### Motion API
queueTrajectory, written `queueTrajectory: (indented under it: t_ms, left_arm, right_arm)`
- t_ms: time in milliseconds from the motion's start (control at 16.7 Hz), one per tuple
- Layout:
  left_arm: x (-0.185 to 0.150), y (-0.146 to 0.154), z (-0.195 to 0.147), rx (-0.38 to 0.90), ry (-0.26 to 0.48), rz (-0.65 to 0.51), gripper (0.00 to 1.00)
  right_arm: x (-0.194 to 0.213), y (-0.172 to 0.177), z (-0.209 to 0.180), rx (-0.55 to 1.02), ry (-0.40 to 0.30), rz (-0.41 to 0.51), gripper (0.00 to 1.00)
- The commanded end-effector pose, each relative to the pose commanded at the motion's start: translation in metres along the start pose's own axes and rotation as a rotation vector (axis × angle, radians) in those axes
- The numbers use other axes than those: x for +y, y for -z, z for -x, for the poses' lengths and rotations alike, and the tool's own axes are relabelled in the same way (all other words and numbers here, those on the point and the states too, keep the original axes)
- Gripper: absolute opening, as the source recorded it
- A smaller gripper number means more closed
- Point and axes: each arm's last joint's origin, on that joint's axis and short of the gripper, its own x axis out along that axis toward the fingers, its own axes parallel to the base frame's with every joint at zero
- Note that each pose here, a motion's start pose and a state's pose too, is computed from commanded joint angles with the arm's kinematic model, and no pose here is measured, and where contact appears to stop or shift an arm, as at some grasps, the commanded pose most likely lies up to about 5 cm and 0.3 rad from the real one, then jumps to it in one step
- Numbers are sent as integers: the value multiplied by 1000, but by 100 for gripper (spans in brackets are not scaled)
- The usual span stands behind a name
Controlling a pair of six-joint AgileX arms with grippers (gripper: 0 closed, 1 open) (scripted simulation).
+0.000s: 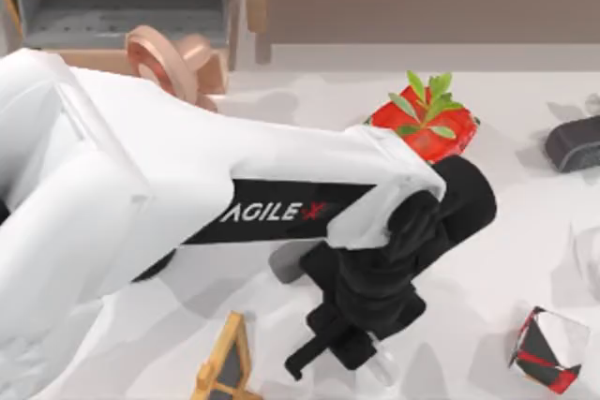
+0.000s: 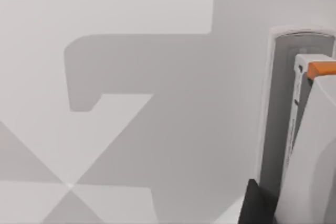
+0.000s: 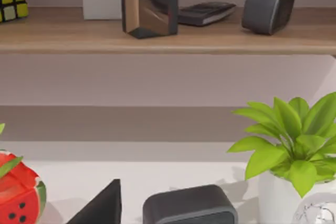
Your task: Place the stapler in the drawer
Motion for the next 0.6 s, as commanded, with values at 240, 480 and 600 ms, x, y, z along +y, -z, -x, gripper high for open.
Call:
queueTrajectory:
  t_ms: [240,480,600]
  left_arm:
    - [0,0,0,0,0,0,0]
    - [-1,0,10,0,3,-2,0]
    - [0,0,21,0,-2,0,0]
  right_arm:
    - [0,0,0,0,0,0,100]
    - [0,0,0,0,0,0,100]
    - [0,0,0,0,0,0,100]
